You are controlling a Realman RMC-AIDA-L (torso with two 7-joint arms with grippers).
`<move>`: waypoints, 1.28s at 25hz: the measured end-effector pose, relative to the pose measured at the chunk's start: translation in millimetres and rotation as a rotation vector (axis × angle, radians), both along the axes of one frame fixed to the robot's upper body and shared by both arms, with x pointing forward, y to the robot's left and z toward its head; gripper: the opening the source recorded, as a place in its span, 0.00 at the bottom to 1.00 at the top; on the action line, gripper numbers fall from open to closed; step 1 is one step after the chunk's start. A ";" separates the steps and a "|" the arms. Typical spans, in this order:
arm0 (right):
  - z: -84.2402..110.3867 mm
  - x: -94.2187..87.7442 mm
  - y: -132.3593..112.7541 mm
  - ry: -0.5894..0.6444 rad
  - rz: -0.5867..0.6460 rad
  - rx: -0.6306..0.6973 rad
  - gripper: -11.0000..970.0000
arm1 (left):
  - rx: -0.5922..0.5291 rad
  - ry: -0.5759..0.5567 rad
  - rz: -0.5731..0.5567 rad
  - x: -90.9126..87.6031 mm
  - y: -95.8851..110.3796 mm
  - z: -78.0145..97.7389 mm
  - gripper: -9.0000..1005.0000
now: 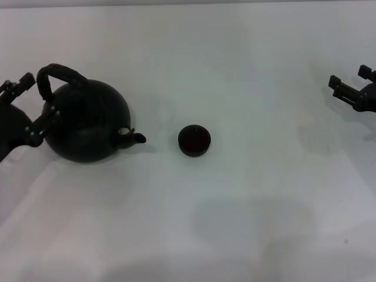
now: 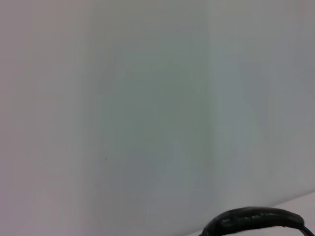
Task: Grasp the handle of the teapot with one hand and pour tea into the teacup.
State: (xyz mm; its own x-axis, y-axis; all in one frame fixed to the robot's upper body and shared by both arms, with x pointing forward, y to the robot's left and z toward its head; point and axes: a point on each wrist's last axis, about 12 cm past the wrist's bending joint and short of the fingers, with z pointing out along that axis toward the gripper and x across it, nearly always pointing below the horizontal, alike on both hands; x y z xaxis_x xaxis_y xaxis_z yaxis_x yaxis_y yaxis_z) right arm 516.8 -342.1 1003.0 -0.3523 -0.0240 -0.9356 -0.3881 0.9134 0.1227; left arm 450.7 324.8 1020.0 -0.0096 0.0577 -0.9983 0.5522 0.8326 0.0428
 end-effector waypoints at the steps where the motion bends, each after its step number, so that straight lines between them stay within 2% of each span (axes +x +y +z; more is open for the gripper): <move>1: -0.3 -0.7 -0.7 0.001 -0.001 -0.001 0.87 | 0.002 -0.005 0.001 -3.5 1.3 -0.2 0.71; 4: -0.6 -2.4 -2.7 0.002 -0.005 -0.001 0.87 | 0.023 -0.032 0.009 -15.7 5.3 -1.4 0.71; 10: -0.9 -3.9 -4.3 0.002 -0.012 0.001 0.87 | 0.035 -0.102 0.103 -43.2 21.2 -1.2 0.71; 17: -0.4 -7.4 -6.1 -0.010 -0.014 0.007 0.87 | -0.032 -0.142 0.334 -59.9 47.9 -0.1 0.71; 21: 2.2 -11.8 -2.3 -0.044 0.012 0.036 0.87 | -0.078 -0.148 0.475 -64.0 60.8 -1.2 0.71; 25: 1.4 -24.4 7.6 -0.125 0.029 0.059 0.87 | -0.118 -0.138 0.595 -64.8 73.2 -2.7 0.71; 29: 1.2 -39.6 16.8 -0.231 0.033 0.045 0.87 | -0.160 -0.145 0.659 -66.2 82.6 -0.6 0.71; 32: 3.9 -51.6 15.2 -0.310 0.017 0.026 0.87 | -0.201 -0.136 0.681 -65.0 86.0 -0.2 0.71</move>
